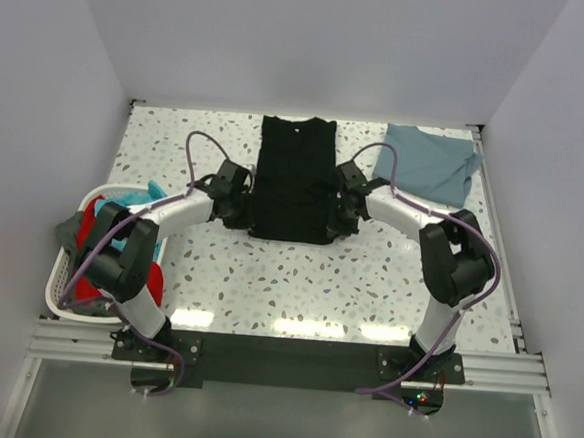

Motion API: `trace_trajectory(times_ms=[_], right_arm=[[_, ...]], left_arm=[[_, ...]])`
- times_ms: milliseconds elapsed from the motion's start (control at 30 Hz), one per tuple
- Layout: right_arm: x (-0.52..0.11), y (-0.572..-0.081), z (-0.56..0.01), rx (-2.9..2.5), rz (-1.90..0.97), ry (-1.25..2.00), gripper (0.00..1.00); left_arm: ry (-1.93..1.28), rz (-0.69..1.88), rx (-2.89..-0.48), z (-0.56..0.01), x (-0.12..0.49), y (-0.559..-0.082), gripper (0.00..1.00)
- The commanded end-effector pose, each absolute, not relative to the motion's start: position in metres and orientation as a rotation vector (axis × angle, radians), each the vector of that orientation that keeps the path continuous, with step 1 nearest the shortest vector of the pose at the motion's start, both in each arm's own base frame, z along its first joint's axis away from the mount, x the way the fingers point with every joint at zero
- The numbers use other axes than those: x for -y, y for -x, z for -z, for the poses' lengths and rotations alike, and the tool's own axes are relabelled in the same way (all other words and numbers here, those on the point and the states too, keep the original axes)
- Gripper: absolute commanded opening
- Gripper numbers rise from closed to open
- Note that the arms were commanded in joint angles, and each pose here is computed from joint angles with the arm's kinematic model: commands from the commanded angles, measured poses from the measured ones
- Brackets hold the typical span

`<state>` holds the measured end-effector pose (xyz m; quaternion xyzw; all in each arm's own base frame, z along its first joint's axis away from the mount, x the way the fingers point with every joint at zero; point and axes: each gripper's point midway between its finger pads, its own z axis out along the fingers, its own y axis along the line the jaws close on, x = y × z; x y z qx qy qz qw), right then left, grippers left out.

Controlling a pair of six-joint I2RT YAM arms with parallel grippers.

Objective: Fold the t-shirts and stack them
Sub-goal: Fold the tshirt

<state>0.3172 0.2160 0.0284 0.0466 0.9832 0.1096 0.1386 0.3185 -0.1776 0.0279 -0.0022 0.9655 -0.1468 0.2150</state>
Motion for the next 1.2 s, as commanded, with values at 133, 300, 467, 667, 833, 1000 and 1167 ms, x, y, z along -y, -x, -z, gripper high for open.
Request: trace_trajectory(times_ms=[133, 300, 467, 667, 833, 1000, 1167], right_arm=[[-0.203, -0.327, -0.128, -2.659, -0.307, -0.108, 0.0], [-0.19, -0.321, -0.169, -2.582, -0.3, -0.113, 0.0], [-0.186, -0.302, -0.181, -2.584, -0.336, -0.093, 0.0], [-0.186, -0.265, -0.166, -2.683, -0.342, -0.035, 0.0], [-0.192, -0.226, -0.169, -2.737, -0.349, 0.029, 0.0], [-0.195, -0.192, -0.172, -2.789, -0.38, 0.025, 0.0], [-0.206, -0.162, -0.178, -2.814, -0.414, 0.058, 0.0]], left_arm=[[-0.016, 0.513, -2.47, -0.135, 0.192, -0.34, 0.0], [0.004, 0.542, -2.392, -0.18, 0.188, -0.333, 0.0], [-0.018, 0.585, -2.408, -0.191, 0.186, -0.312, 0.0], [-0.098, 0.62, -2.522, -0.178, 0.182, -0.275, 0.0], [-0.151, 0.694, -2.583, -0.177, 0.181, -0.24, 0.0], [-0.169, 0.803, -2.644, -0.174, 0.181, -0.201, 0.0], [-0.179, 0.891, -2.651, -0.187, 0.183, -0.181, 0.0]])
